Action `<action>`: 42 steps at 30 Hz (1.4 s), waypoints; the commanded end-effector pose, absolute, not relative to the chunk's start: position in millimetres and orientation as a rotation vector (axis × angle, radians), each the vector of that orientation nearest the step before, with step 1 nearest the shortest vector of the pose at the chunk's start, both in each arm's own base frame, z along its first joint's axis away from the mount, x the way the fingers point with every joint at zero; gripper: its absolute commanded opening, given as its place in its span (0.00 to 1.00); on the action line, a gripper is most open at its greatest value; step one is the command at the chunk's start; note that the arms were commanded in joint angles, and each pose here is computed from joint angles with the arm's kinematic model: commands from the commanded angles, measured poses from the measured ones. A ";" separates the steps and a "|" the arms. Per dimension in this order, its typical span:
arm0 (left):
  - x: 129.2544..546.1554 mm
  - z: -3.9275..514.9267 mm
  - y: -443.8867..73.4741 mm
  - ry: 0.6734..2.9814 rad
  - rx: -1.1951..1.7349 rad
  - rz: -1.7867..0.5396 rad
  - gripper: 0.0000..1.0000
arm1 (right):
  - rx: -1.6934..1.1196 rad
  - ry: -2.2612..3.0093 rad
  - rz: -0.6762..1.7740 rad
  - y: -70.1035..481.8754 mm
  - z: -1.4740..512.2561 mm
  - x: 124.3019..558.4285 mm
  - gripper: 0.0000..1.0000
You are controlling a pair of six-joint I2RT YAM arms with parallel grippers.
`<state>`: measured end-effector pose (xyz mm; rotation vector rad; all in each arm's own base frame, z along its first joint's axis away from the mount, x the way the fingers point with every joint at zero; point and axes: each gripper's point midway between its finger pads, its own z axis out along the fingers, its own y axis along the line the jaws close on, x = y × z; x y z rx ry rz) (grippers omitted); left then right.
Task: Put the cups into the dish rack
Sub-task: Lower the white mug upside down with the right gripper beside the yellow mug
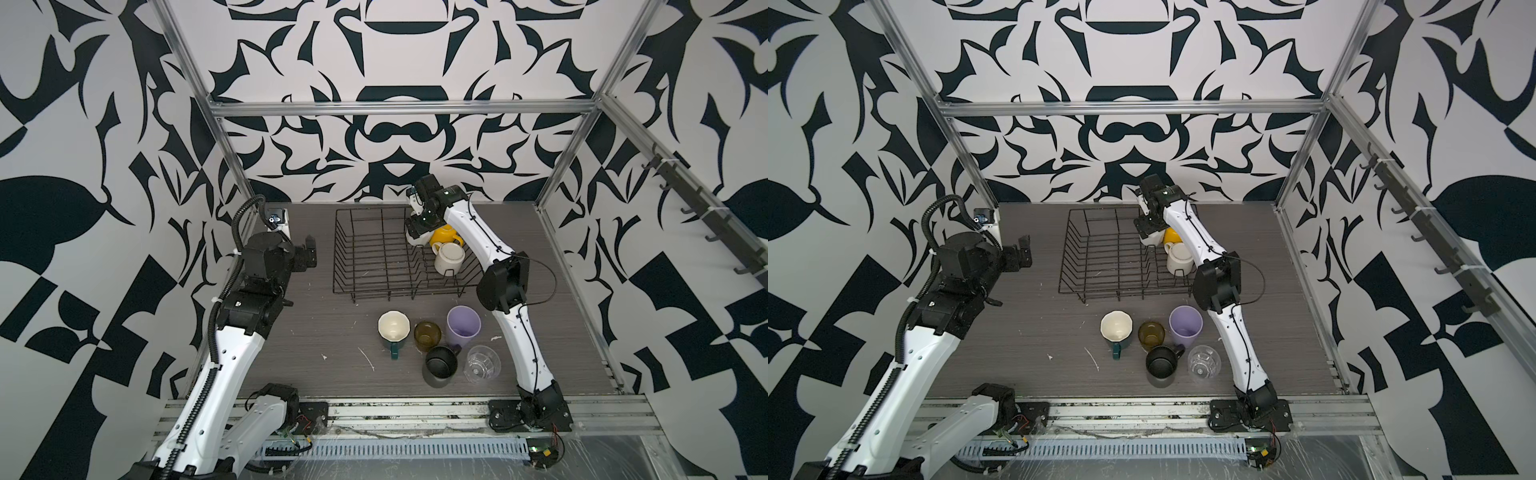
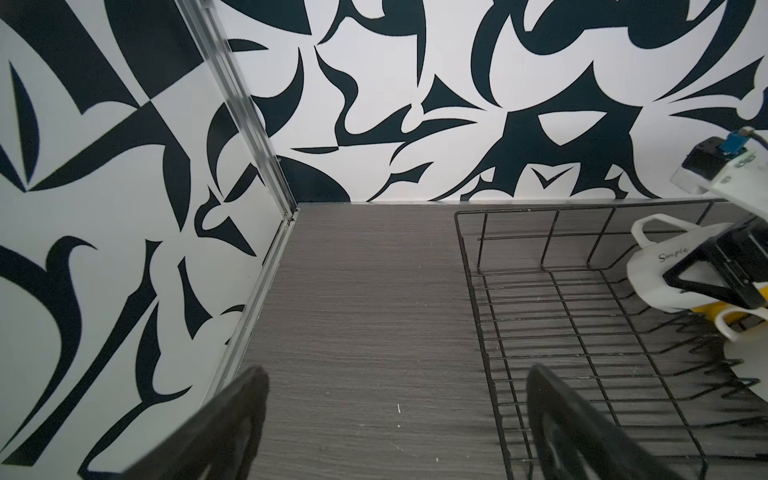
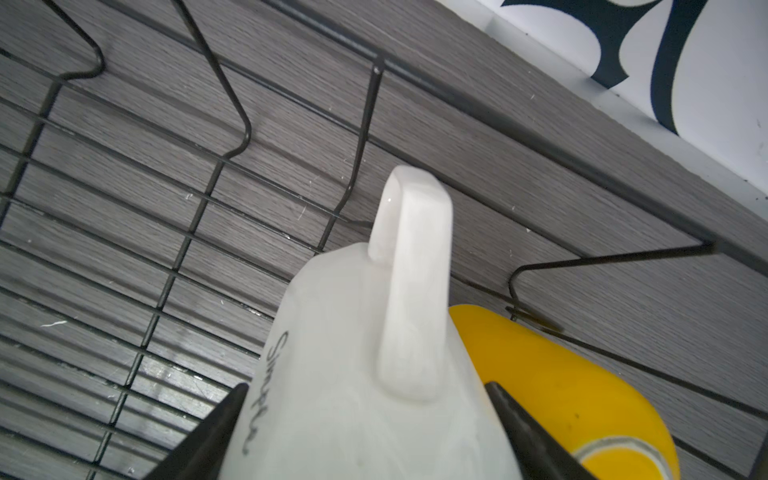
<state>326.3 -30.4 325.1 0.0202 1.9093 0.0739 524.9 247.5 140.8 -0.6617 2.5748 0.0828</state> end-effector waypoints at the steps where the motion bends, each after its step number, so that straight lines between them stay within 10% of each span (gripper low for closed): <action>1: 327.3 321.5 -29.8 1.915 0.021 0.076 0.99 | -0.644 2.453 0.101 255.9 175.5 540.0 0.00; 38: 330.2 316.0 -32.9 1.936 0.033 0.065 0.99 | -1.010 2.410 0.015 270.5 165.2 512.3 0.00; 42: 330.5 315.3 -32.9 1.939 0.034 0.065 0.99 | -1.010 2.429 -0.015 267.4 155.9 513.7 0.17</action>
